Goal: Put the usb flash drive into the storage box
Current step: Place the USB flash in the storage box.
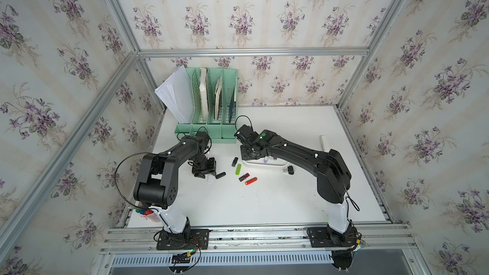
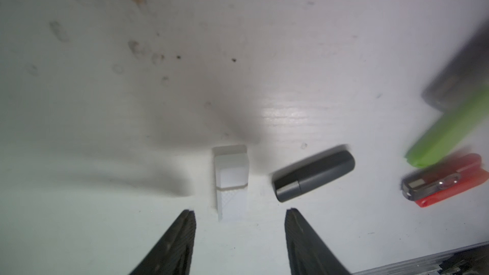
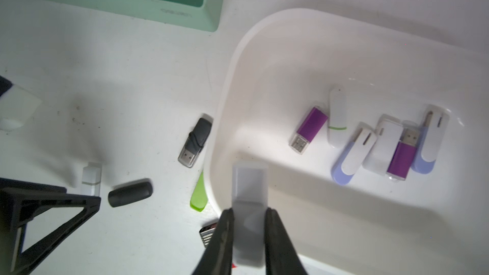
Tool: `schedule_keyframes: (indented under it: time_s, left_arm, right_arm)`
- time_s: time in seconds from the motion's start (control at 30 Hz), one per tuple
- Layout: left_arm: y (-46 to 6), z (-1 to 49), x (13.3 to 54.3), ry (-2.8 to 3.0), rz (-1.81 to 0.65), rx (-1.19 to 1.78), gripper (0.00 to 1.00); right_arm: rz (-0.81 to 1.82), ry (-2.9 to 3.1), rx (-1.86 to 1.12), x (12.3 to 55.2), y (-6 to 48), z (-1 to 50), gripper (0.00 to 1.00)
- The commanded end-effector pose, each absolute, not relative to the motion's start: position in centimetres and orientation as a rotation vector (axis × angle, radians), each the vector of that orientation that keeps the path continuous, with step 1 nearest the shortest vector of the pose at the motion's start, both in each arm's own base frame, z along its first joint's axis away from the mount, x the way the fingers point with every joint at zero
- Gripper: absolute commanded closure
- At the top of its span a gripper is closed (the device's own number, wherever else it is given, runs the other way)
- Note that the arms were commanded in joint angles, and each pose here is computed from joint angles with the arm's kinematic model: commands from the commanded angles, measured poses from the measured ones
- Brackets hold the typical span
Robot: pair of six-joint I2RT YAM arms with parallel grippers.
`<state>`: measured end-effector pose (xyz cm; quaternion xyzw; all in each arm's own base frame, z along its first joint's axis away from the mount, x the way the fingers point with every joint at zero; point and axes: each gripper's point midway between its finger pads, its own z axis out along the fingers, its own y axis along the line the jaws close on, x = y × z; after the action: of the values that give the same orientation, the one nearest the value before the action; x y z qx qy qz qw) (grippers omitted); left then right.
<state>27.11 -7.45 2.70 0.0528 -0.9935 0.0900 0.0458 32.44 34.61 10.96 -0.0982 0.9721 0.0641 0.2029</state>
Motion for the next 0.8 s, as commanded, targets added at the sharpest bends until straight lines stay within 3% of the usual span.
schedule_keyframes:
  time_s: [0.0, 0.77]
  left_arm:
    - [-7.5, 2.5, 27.4, -3.037, 0.252, 0.165, 0.41]
    - [-7.4, 2.2, 27.6, -3.027, 0.216, 0.145, 0.41]
  right_arm:
    - [0.152, 2.702, -0.271, 34.1, 33.6, 10.1, 0.85]
    - [0.115, 2.766, -0.281, 37.4, 33.5, 2.9, 0.87]
